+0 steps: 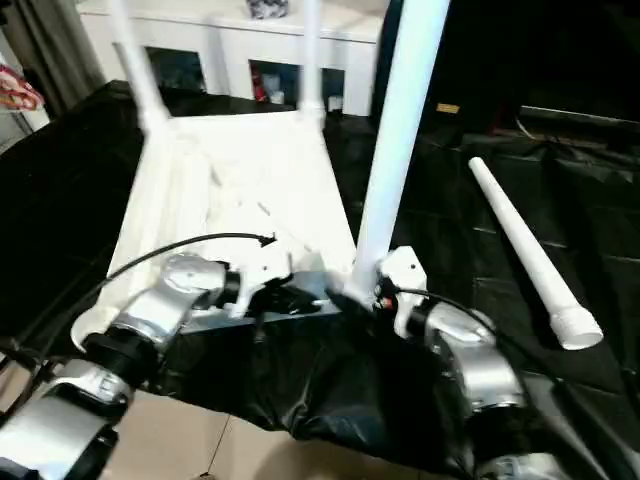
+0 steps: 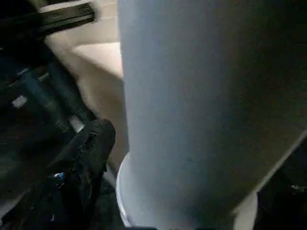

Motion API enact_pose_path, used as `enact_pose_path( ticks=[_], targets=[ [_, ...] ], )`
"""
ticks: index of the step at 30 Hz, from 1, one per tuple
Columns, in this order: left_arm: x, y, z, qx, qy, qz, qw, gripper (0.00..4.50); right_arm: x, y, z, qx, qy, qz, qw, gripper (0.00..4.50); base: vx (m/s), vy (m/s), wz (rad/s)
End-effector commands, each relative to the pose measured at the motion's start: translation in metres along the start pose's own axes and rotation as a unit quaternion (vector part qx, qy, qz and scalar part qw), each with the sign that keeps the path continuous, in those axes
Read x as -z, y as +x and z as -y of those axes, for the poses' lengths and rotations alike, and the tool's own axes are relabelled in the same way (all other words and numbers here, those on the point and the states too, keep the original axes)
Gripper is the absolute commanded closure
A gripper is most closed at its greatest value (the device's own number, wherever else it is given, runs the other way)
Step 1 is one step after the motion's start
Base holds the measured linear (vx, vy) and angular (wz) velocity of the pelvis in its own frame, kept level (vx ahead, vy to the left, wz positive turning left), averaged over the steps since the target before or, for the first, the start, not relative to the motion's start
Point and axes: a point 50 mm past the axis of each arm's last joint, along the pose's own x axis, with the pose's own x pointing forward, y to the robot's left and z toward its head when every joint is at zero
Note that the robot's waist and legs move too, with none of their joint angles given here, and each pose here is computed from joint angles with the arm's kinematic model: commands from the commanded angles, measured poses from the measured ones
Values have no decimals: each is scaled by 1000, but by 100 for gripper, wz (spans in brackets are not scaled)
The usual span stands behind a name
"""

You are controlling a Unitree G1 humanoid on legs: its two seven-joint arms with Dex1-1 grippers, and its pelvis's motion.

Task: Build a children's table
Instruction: Rotate leg to tighten

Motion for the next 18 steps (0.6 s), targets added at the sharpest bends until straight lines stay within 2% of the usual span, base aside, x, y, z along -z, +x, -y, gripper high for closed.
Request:
enact_pose_path(
  ticks=[1,3,4,7,9,12,14,18],
  targets=[
    [-12,-1,0,36,30,6,999,450,10,-1,-11,-67,20,-29,997,69,0,0,0],
    [-11,-4,-1,45,29,5,999,450,8,-3,-10,-86,21,-30,996,69,0,0,0],
    [-11,-5,-1,49,27,4,998,450,7,-4,-10,-91,21,-31,995,94,0,0,0],
    [-10,-9,-1,64,27,1,998,450,6,-5,-9,-111,21,-39,993,101,0,0,0],
    [-9,-10,-1,68,28,-4,997,450,5,-5,-9,-120,20,-45,992,135,0,0,0],
    [-9,-11,-2,69,27,-4,997,450,5,-5,-10,-126,21,-45,991,148,0,0,0],
    [-9,-11,-2,66,26,-1,997,450,5,-4,-12,-128,23,-43,991,170,0,0,0],
    [-14,-4,-6,14,20,24,999,450,11,3,-21,-106,47,-29,993,176,0,0,0]
  ],
)
